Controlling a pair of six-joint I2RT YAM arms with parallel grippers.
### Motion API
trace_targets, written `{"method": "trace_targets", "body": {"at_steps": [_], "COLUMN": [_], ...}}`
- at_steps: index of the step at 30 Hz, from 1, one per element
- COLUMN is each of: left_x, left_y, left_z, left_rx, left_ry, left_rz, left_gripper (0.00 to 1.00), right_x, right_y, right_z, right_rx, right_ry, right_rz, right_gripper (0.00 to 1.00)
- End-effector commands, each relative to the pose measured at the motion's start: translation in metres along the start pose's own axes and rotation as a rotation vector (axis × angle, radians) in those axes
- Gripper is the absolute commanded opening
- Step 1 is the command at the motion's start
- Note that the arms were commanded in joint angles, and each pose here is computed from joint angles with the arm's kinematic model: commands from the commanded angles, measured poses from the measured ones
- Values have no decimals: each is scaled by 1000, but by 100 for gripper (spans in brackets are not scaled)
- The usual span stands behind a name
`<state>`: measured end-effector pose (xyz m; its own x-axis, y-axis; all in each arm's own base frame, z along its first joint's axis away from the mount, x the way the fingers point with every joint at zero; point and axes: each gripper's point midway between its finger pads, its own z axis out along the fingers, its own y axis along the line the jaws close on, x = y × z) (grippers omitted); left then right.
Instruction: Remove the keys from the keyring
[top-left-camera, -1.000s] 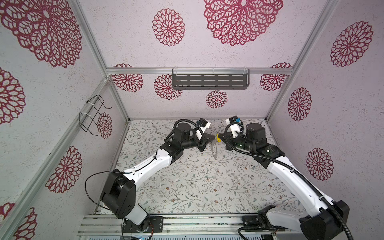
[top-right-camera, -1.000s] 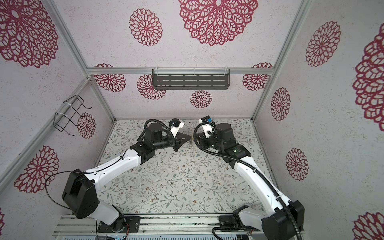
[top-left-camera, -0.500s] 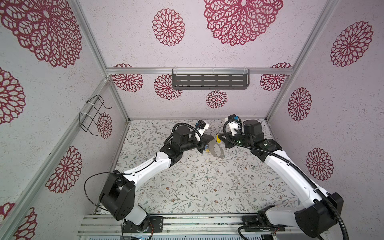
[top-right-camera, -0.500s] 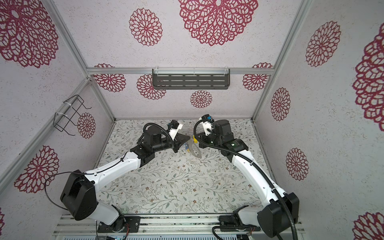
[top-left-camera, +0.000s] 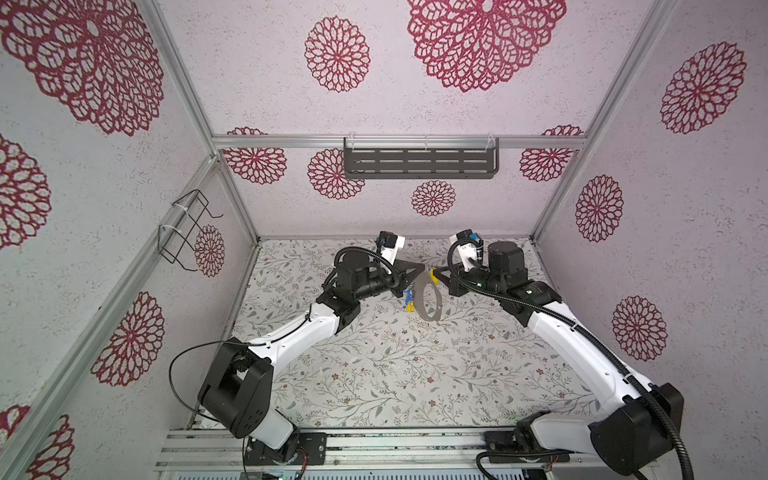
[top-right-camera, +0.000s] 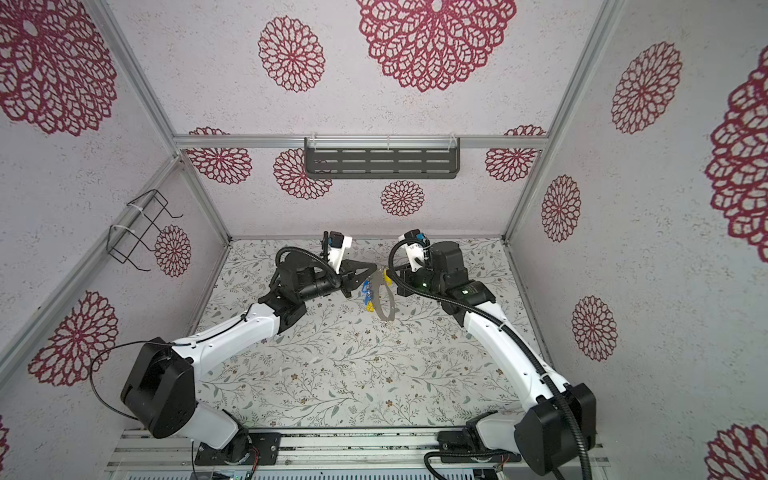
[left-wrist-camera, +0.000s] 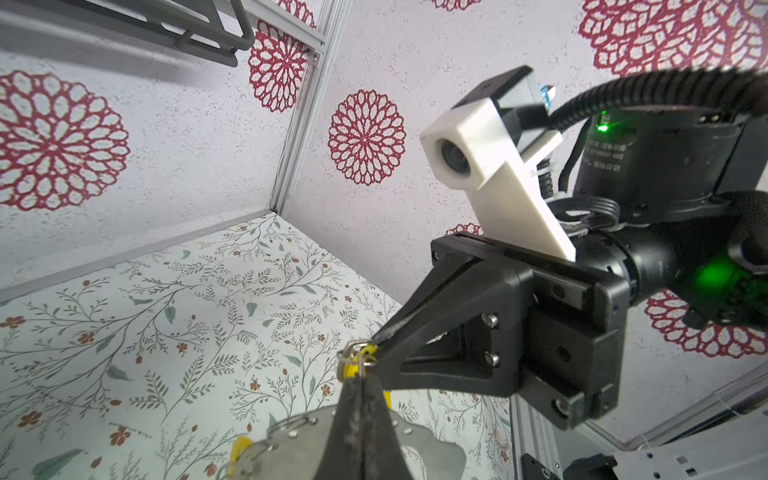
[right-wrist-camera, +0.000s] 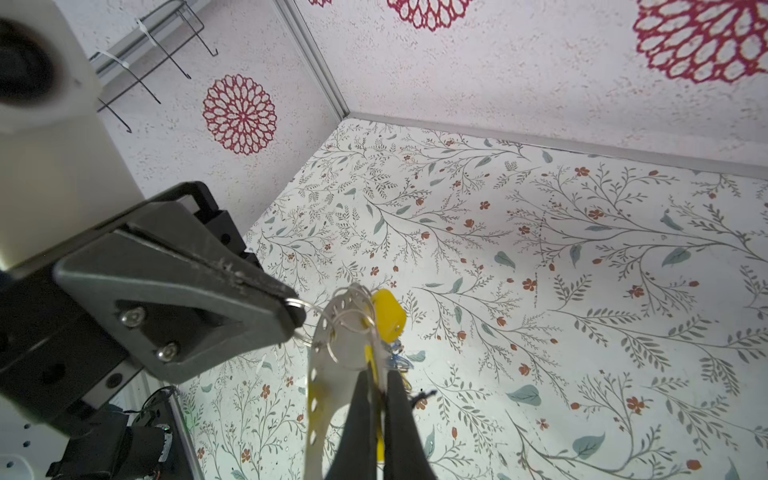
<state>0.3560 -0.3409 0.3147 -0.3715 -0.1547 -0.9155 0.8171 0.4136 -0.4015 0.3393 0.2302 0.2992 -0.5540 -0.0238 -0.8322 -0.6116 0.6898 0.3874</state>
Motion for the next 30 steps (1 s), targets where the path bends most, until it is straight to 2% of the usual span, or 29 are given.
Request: {"method": "trace_targets", "body": {"at_steps": [1, 10, 17, 20, 24, 30], "left_x": [-55, -77, -70, -62, -54, -35], "left_y": [-13, 5, 17, 16, 20, 38], "left_z": [-11, -20, -13, -7, -10, -19], "left_rx": [48, -35, -48, -43, -70, -121], "left_ry": [-198, -339, -391, -372, -351, -210], "left_rz": [31, -9, -75, -84, -75, -42], "left_gripper": [0, 0, 0, 0, 0, 0], "right_x": [10, 23, 27, 26, 20, 14], "right_y": [-29, -4, 20, 20, 9, 11], "right_z": [-4, 6, 11, 12, 8, 6], "right_rx": [105, 21, -63, -60, 12, 9], "right_ry": [8, 16, 3, -7, -45, -42], "right_rz": [76, 65, 47, 42, 35, -14], "right_gripper": [0, 0, 0, 0, 0, 0]}}
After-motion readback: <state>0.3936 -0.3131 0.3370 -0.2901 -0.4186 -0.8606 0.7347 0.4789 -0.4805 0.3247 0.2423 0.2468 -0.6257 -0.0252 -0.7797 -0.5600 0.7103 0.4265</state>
